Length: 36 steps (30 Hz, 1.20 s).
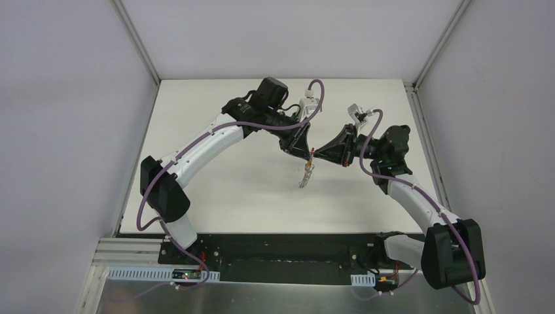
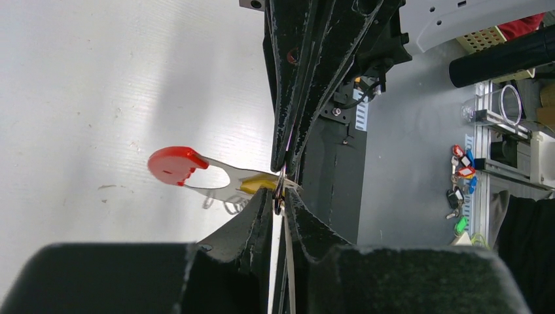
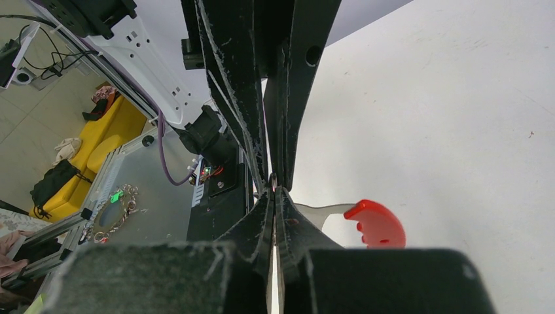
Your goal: Put the keys on the keyring
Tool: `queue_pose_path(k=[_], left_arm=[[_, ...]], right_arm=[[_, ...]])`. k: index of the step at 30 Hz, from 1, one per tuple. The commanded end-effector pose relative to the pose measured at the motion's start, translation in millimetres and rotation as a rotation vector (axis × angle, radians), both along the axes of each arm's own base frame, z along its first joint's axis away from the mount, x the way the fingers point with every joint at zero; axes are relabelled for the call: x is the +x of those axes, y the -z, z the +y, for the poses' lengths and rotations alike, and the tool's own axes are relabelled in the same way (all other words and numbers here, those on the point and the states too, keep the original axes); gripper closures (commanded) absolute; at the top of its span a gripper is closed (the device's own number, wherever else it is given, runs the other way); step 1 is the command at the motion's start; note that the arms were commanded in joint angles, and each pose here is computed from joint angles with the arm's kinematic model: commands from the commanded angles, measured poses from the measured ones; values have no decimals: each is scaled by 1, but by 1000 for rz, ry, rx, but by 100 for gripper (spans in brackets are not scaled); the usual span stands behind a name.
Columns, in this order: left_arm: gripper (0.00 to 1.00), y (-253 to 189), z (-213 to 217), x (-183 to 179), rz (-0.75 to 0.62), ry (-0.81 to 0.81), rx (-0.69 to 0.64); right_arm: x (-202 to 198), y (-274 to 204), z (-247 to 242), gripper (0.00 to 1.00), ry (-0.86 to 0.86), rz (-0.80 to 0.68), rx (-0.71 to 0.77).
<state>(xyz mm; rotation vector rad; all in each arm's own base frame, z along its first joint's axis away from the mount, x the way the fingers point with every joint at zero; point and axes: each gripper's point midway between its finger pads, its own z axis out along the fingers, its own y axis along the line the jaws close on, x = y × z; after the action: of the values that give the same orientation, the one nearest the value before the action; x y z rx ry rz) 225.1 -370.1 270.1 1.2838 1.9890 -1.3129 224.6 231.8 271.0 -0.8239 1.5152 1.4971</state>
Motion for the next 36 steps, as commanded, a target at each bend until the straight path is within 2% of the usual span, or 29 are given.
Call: queue_pose_path(k=[1,5,11,13,17,20,23,28,36], left_arm=[[90,-10,-6,-6,-4,34,-47],[100,-14,-9,-4,-3,27,-60],[100,-18,-6,-5,-8,18,-51],[100,-18,0,-4,-21,9,-15],[100,-10,14,-5,-38,-13,96],[100,1,21,-14,9,-5,179],[100,5,23,-26,88,6,241],[100,3,17,-32,185,-23,259],[100,3,8,-33,198,-18,248]], right_arm=[[-3,-9,-1,100,-12,-69,9],[-2,-9,-2,100,-9,-71,9],[-1,-7,-2,100,-1,-73,3],[0,-5,-2,94,2,-75,-7],[0,-6,-4,73,1,-121,-39],[-2,-6,-4,60,-9,-124,-55],[-6,-7,-4,52,-31,-129,-53],[-14,-8,2,50,-74,-133,-50],[-21,-1,9,55,-119,-105,-44]])
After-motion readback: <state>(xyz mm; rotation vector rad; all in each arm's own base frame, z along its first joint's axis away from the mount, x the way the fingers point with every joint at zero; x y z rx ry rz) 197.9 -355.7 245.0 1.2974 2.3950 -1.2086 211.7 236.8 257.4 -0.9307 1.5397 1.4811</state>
